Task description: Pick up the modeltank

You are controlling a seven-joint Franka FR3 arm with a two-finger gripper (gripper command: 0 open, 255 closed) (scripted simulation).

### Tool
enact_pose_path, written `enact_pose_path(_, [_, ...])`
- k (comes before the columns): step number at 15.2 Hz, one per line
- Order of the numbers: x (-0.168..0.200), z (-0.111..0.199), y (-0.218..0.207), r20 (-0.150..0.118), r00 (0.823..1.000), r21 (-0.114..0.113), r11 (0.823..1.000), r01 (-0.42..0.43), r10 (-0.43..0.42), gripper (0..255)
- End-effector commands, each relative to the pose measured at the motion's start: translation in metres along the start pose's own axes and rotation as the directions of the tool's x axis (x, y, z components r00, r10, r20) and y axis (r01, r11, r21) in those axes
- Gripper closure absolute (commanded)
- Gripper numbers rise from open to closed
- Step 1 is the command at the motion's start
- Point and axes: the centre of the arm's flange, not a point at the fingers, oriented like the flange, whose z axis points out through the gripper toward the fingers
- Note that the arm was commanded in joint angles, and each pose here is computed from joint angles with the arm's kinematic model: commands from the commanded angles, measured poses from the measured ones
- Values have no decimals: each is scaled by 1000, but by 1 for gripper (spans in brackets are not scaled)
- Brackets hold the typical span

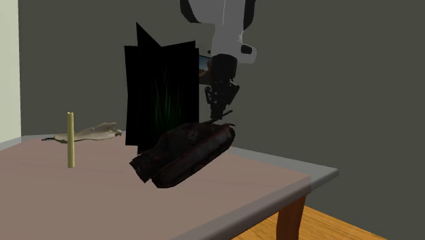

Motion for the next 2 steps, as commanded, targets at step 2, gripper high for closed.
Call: enact_pose_path(2, [-1,-6,0,-1,1000,1,1000,0,0,255])
